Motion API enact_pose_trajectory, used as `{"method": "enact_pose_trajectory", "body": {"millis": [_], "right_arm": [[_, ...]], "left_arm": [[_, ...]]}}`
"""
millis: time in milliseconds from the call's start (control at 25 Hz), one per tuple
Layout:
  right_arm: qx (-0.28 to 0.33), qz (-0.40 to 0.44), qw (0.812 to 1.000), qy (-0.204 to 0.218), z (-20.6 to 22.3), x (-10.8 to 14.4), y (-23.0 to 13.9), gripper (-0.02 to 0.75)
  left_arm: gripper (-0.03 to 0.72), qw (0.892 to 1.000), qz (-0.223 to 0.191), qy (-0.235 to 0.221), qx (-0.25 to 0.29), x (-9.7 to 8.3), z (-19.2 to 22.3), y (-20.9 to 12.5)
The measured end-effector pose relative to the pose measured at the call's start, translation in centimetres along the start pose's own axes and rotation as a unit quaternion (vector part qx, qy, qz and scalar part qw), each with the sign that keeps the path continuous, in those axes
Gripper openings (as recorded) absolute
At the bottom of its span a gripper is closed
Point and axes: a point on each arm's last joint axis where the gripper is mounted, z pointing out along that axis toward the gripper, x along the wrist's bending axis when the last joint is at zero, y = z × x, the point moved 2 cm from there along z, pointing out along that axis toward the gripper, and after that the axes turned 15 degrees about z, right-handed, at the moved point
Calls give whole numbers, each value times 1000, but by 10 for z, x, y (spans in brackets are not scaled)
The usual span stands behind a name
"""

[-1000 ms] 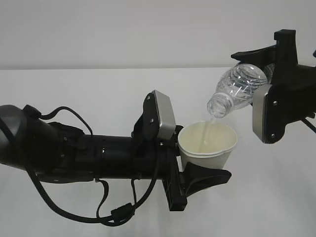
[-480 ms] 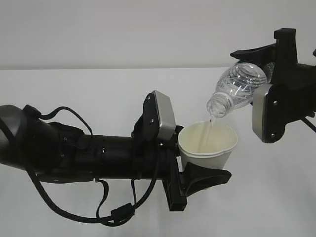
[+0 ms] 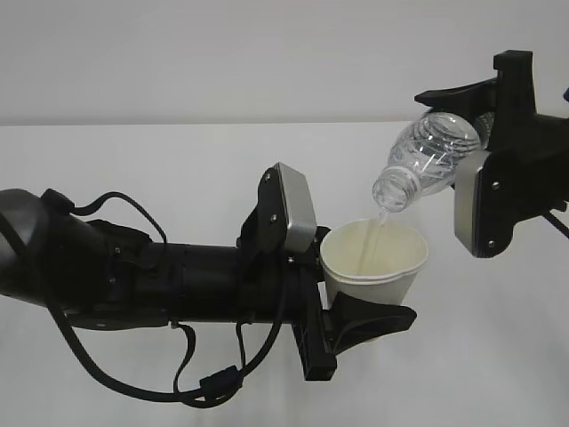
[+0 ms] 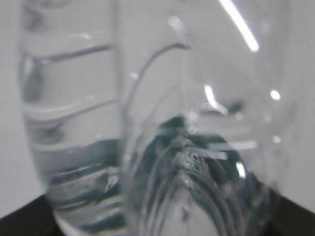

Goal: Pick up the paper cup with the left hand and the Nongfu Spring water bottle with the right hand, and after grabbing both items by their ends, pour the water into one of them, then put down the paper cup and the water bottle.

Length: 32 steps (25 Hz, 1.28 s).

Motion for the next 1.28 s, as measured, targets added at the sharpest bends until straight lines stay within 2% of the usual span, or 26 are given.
{"method": "enact_pose_trajectory", "body": {"millis": [600, 1280], "right_arm": [[-9, -5, 1000, -19, 2, -9, 1, 493], [-9, -6, 1000, -19, 2, -9, 2, 493]], "left_arm": [[440, 1000, -8, 14, -2, 3, 0, 0], [435, 999, -19, 31, -3, 7, 0, 1]]}}
